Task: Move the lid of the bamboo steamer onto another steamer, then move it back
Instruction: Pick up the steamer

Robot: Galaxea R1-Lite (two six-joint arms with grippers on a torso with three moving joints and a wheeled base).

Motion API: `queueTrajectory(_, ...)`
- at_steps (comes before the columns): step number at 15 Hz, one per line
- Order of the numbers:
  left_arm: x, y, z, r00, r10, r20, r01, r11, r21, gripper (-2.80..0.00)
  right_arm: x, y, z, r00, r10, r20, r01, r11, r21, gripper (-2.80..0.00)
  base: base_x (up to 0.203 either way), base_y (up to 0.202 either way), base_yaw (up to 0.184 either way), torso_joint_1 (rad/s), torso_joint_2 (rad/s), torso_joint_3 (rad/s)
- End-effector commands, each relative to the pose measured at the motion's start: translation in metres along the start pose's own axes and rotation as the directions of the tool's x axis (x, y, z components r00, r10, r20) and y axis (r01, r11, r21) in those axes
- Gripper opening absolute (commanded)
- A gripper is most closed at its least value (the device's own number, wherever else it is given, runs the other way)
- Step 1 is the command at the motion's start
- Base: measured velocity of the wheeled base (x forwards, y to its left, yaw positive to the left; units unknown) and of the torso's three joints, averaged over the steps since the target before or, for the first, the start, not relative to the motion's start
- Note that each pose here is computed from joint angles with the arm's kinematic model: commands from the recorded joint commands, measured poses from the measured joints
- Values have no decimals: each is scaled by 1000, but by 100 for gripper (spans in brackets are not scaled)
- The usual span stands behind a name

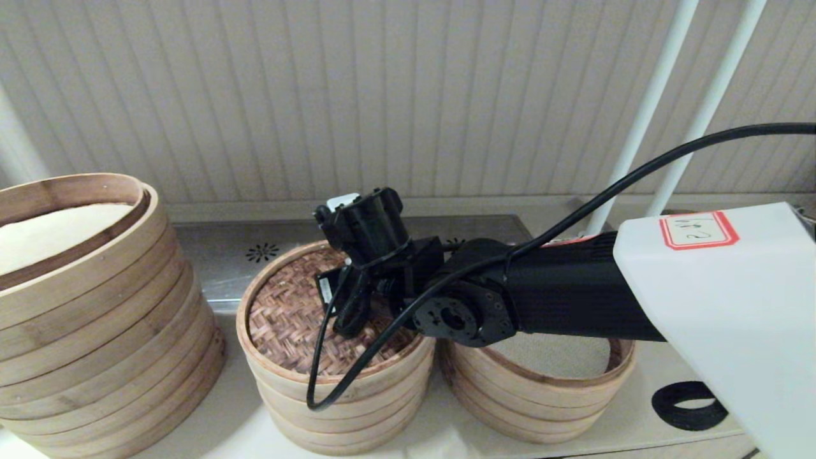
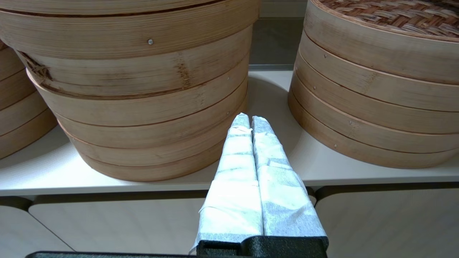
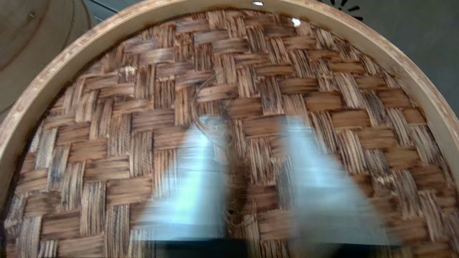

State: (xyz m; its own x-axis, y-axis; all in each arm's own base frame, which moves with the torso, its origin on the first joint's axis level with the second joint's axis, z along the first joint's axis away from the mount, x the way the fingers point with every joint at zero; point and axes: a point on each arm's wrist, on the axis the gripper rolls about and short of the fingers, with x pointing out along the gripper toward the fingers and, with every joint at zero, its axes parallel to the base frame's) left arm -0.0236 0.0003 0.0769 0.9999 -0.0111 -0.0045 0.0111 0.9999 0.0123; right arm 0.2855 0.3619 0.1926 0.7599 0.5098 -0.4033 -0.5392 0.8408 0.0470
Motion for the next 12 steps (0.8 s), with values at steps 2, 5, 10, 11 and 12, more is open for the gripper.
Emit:
queueTrajectory(2,0,0,0,1000,0,-2,0,1000,0,-280,-1,1,1,1000,-1,3,1,1000,2,-280,0,0,0,0,0,0)
queueTrajectory(5,0,0,0,1000,0,-2,0,1000,0,-280,-2,0,3,1000,-2,8,2,1000,3,-280,0,0,0,0,0,0)
queueTrajectory(10,0,0,0,1000,0,-2,0,1000,0,-280,-11,-3,13,999,-9,39,9,1000,13,-280,0,0,0,0,0,0)
queueTrajectory(11,0,0,0,1000,0,-2,0,1000,0,-280,-15,-4,17,999,-13,49,12,1000,12,-280,0,0,0,0,0,0)
queueTrajectory(12,0,0,0,1000,0,-2,0,1000,0,-280,-19,-5,21,998,-15,59,14,1000,10,-280,0,0,0,0,0,0)
